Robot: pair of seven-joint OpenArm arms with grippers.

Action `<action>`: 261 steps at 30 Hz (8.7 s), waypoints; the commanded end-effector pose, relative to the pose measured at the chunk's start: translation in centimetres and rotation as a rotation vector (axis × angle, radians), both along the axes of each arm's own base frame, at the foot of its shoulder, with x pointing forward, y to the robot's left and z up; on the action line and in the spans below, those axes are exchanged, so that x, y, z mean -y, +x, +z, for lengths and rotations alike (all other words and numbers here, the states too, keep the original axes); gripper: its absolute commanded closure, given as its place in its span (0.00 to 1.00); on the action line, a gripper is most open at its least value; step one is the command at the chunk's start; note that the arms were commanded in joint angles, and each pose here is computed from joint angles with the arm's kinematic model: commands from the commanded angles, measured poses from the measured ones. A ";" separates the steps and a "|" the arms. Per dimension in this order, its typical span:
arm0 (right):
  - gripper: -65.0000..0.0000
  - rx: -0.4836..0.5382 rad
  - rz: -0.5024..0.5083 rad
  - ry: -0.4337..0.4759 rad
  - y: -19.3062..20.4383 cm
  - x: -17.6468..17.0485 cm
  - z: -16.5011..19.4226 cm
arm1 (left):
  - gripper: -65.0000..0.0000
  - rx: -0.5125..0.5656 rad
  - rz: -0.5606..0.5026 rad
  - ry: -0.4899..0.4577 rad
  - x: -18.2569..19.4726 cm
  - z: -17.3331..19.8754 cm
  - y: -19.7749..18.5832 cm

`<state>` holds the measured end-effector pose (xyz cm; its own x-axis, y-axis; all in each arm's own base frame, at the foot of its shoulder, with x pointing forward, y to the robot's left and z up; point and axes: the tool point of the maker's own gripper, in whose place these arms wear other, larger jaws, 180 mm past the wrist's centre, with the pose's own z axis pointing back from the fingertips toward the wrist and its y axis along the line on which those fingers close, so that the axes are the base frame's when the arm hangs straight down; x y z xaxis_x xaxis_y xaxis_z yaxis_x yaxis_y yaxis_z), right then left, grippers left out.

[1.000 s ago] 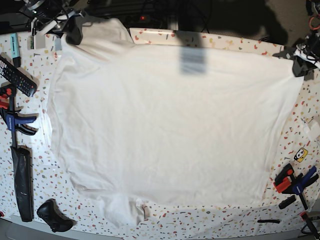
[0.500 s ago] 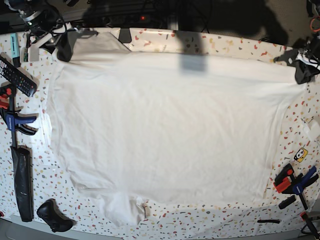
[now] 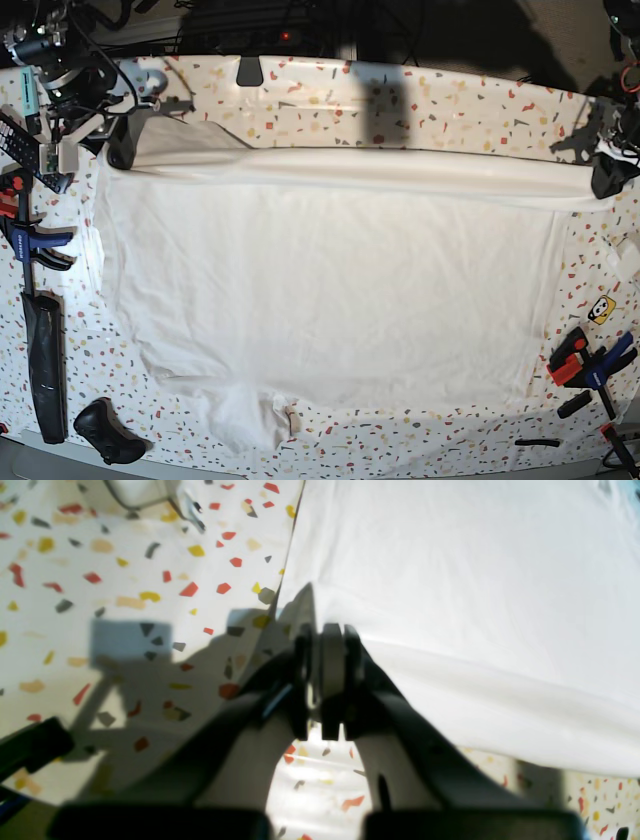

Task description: Fold the T-shirt properly

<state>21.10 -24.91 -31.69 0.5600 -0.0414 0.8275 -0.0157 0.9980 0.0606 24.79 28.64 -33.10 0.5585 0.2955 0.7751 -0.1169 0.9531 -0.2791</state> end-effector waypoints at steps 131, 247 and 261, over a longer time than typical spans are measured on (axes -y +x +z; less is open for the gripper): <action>0.51 -0.166 -0.077 0.152 10.8 12.4 0.6 | 0.64 -0.259 -0.033 -0.094 1.4 -6.2 13.4; 1.00 -0.320 -0.161 0.316 -3.3 8.8 -9.1 | 1.00 -0.413 -0.044 0.076 -0.3 -7.9 -2.6; 1.00 -0.311 -0.174 0.380 -6.5 8.3 -9.4 | 1.00 -0.471 -0.037 0.153 -2.1 -8.0 -3.5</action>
<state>14.98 -32.56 -41.33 0.7141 -0.4562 0.5309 0.2370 0.8712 0.4299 21.02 29.10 -42.06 0.8706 0.1974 0.4506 -0.1591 0.9797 -0.1217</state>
